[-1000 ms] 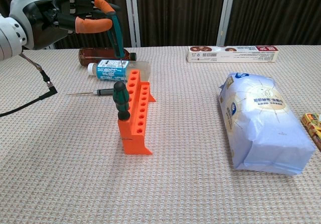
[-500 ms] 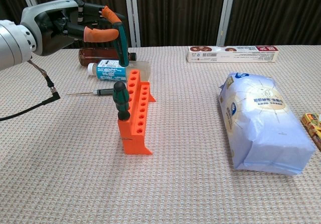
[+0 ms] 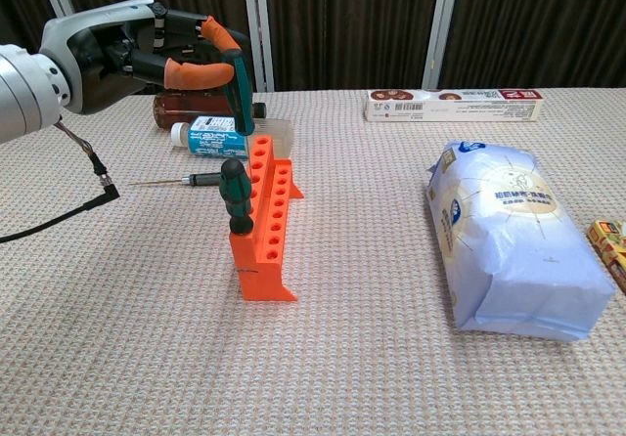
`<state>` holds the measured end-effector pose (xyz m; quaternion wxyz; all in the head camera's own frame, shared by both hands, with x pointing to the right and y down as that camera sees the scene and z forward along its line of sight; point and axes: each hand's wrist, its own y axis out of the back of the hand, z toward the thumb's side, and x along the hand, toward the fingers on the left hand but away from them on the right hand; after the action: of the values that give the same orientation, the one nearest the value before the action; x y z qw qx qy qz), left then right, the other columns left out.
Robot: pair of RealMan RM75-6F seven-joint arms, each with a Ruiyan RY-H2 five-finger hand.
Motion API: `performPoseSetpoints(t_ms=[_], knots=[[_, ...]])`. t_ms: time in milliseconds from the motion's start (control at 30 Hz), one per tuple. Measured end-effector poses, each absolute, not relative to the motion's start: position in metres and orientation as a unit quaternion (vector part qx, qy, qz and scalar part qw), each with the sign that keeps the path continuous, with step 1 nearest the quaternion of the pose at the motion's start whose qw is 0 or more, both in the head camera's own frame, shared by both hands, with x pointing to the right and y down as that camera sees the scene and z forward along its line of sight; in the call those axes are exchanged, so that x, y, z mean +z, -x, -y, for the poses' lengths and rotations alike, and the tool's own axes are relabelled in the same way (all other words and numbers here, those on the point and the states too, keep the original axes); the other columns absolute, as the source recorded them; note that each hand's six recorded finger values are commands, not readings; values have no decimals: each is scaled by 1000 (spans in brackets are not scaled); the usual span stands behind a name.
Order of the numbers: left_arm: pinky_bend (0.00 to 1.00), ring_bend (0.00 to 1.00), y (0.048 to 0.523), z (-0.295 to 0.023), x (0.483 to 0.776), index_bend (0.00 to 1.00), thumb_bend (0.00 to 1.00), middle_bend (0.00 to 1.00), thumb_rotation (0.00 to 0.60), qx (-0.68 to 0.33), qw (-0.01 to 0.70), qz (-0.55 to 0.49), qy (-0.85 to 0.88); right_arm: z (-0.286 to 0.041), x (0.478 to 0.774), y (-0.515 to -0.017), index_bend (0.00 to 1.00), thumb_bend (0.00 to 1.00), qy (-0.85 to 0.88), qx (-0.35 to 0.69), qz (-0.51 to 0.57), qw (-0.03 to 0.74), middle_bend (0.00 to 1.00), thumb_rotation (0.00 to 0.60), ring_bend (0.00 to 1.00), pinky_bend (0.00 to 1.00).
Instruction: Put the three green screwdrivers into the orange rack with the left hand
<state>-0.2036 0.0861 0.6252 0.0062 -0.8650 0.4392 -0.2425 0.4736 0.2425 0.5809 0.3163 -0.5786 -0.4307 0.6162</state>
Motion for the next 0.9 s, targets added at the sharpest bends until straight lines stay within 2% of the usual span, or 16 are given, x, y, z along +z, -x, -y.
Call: performPoseSetpoints(t_ms=[567,900], knots=[[0,0,197,-95,655,613,554,120,600,-273,29,-430,860,-242,582,-475,0,0,577,619,430,314,0,600,0,0],[0,0,197,-98,662,601,553,119,600,-274,43,-433,857,-243,582,-475,0,0,576,620,430,314,0,600,0,0]])
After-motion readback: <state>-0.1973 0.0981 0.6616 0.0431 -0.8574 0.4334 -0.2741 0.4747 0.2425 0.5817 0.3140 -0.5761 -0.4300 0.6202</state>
